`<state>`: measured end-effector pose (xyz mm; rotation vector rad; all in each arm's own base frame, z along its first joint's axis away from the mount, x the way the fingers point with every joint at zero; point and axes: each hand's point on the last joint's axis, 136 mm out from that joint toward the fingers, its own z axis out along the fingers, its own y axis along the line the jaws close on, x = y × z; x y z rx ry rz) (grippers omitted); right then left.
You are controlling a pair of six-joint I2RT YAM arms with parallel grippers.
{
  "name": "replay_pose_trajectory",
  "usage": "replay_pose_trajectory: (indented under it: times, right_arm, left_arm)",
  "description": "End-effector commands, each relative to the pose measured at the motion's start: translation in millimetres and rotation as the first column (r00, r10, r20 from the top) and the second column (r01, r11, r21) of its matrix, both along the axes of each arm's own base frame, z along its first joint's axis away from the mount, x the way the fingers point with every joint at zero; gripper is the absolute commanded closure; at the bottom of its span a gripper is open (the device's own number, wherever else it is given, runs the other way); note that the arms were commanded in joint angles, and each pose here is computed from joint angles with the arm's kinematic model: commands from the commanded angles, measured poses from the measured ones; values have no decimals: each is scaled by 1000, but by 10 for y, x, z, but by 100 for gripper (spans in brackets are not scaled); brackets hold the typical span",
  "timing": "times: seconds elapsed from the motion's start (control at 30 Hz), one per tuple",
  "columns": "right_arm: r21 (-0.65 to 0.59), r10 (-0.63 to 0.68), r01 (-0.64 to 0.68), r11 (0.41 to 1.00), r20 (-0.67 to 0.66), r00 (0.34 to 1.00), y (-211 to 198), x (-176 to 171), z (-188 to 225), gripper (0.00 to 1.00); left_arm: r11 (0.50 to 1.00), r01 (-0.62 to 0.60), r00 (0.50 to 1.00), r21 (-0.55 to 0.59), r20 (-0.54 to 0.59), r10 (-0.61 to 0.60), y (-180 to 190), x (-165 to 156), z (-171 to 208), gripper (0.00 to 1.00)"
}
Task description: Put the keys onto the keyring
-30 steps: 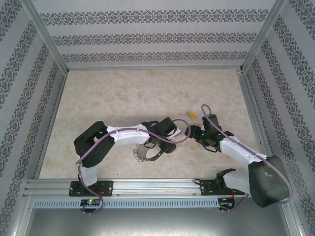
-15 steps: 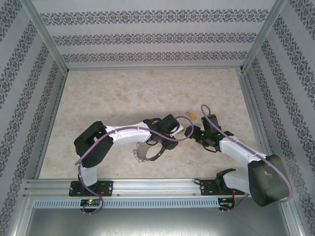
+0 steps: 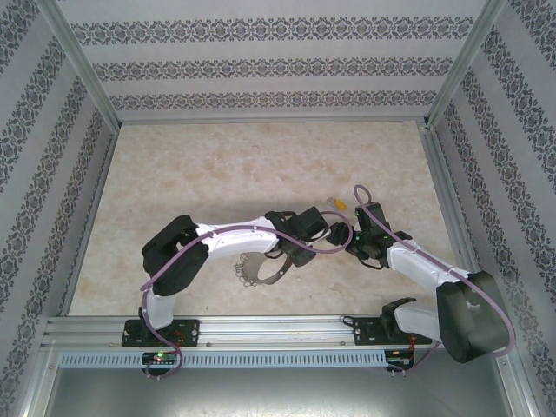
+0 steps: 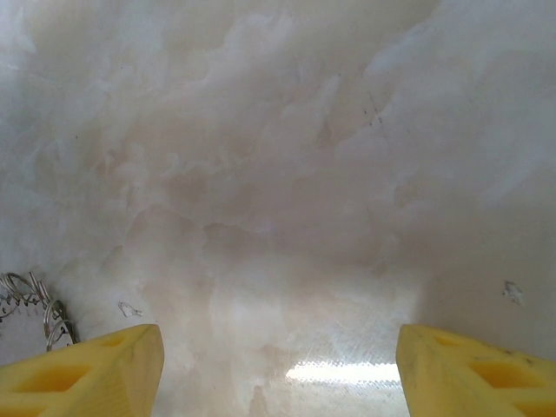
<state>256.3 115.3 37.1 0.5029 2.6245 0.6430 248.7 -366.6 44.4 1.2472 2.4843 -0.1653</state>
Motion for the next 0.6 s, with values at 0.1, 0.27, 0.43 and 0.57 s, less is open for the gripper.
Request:
replay_pose_trajectory:
  times: [0.1, 0.27, 0.43, 0.57]
  right_arm:
    - [-7, 4, -4, 1000, -4, 1000, -29, -8, -41, 29]
    - [-9, 2, -2, 1000, -7, 1000, -34, 0, -49, 29]
    - [-6, 4, -4, 1000, -8, 1000, -26, 4, -47, 28]
    - [-6, 4, -4, 1000, -11, 1000, -27, -1, -55, 29]
  left_arm:
    - [997, -17, 1000, 82, 7, 16, 82, 1, -106, 56]
    - [996, -18, 1000, 91, 18, 16, 90, 26, -145, 56]
    - [994, -27, 999, 110, 48, 22, 118, 80, -163, 56]
    - [991, -39, 997, 128, 72, 30, 138, 128, -178, 58]
